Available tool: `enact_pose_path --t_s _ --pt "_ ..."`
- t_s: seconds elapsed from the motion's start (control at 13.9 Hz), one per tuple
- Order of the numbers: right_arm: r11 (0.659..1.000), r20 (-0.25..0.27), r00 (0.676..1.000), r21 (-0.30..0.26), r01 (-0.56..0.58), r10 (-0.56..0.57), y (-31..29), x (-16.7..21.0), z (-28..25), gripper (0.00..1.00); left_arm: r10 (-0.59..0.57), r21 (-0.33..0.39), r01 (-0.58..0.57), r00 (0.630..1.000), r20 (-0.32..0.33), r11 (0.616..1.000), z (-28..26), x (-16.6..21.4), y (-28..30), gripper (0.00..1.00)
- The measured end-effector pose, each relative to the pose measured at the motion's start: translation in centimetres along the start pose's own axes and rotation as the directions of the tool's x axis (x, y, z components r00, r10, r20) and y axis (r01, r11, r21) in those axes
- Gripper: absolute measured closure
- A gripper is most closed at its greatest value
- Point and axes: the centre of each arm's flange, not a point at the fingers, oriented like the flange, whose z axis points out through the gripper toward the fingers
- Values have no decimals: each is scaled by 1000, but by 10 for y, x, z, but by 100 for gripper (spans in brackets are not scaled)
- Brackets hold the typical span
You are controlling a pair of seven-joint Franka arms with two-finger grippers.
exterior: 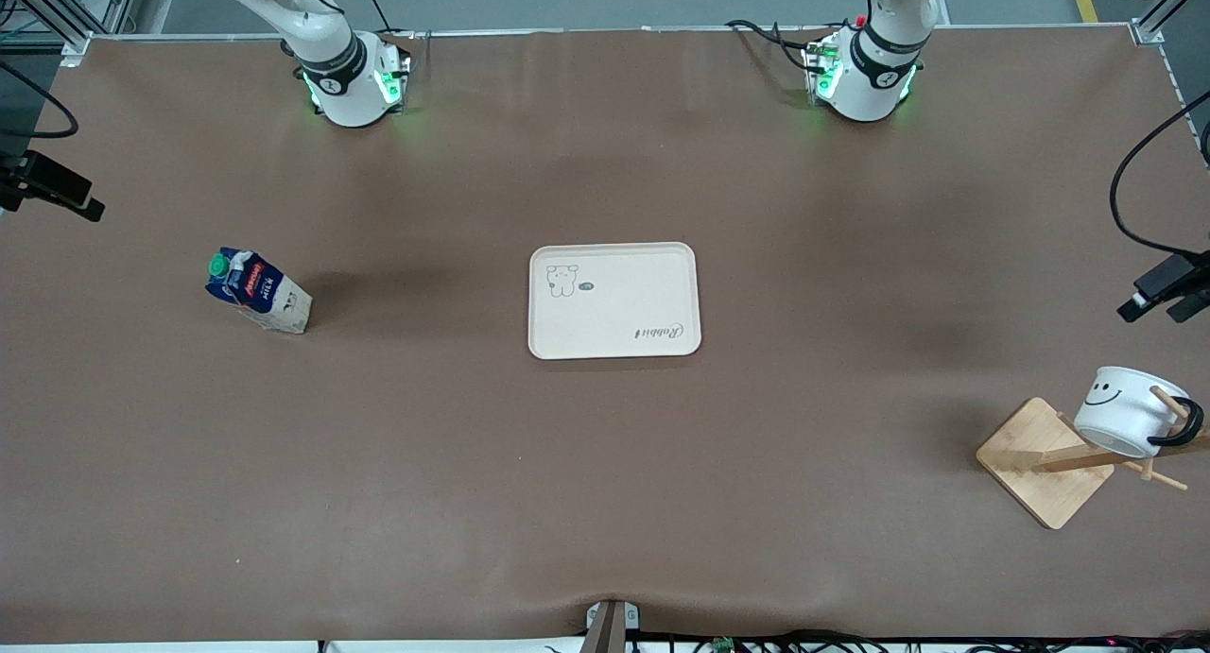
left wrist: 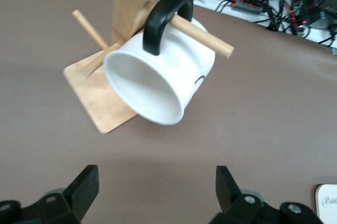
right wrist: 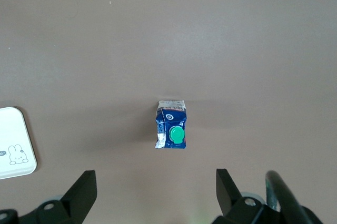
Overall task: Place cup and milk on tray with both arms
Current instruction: 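Move the left gripper toward the white mug on the wooden stand, then grasp the white mug by its rim with the left gripper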
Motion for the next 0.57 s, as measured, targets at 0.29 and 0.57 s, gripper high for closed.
enact_pose_path --t_s 0.29,0.57 --pt "1000 0 1000 0 0 0 0 0 0 0 23 -51 -24 1000 -16 998 21 10 -2 12" --pt "1000 8 1000 -1 0 0 0 3 4 0 48 -47 -50 998 -51 998 19 39 0 20"
